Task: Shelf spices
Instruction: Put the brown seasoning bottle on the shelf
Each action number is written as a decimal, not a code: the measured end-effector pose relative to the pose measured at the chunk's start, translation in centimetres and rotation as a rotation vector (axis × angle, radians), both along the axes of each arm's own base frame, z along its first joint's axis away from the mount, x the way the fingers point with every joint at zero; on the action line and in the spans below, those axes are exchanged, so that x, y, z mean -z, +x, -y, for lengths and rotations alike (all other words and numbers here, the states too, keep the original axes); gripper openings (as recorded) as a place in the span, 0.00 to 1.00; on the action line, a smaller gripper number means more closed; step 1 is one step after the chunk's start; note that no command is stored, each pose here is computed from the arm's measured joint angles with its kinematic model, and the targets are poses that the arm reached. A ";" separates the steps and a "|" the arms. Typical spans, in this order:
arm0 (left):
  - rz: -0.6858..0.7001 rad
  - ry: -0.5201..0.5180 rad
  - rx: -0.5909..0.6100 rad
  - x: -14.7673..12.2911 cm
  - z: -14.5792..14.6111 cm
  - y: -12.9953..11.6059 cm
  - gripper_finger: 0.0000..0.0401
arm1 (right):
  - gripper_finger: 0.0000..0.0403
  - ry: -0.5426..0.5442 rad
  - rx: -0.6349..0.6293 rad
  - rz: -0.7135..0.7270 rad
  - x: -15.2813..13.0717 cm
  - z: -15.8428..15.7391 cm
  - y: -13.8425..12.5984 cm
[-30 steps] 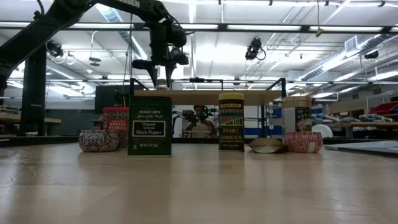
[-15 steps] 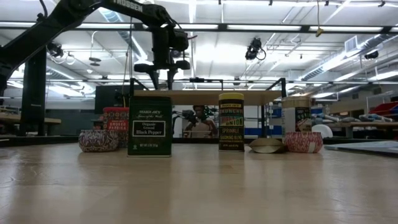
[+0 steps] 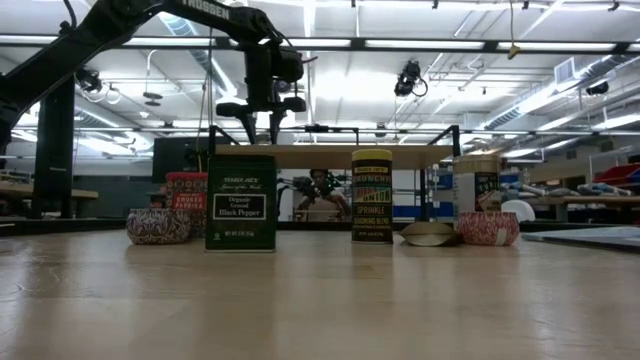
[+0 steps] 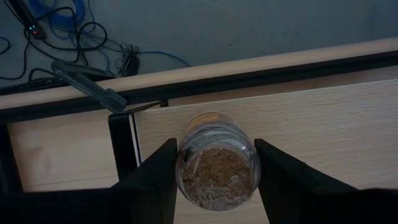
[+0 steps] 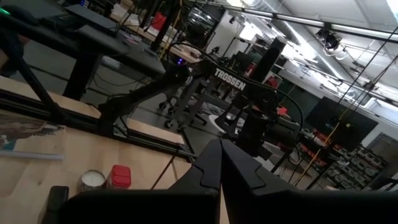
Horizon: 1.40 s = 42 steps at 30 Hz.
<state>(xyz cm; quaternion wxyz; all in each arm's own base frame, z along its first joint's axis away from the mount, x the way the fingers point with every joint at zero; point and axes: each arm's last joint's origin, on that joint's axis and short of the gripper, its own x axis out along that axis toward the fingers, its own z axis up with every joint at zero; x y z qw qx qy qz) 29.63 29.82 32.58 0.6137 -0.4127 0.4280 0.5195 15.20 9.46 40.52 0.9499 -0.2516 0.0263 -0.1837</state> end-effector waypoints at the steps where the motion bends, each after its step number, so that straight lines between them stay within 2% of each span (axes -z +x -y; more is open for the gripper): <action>1: -0.001 -0.001 0.000 0.0 0.0 0.0 0.42 | 0.01 0.000 0.000 0.000 0.0 0.0 0.0; 7: 0.015 -0.041 0.012 0.2 0.1 0.1 0.63 | 0.01 0.000 0.000 0.000 0.0 0.0 0.0; 12: 0.022 -0.074 0.021 0.3 0.3 0.0 0.68 | 0.01 0.000 -0.001 0.000 0.0 0.0 0.0; 24: 0.012 -0.064 0.025 0.3 0.5 0.2 0.63 | 0.01 -0.001 -0.001 -0.001 0.0 0.0 0.0; 36: 0.009 -0.075 0.014 0.2 1.1 0.5 0.46 | 0.00 -0.001 -0.001 -0.001 0.0 0.0 0.0; 42: -0.019 -0.091 0.009 -0.1 1.5 0.2 0.44 | 0.01 -0.001 -0.001 -0.001 0.0 0.0 0.0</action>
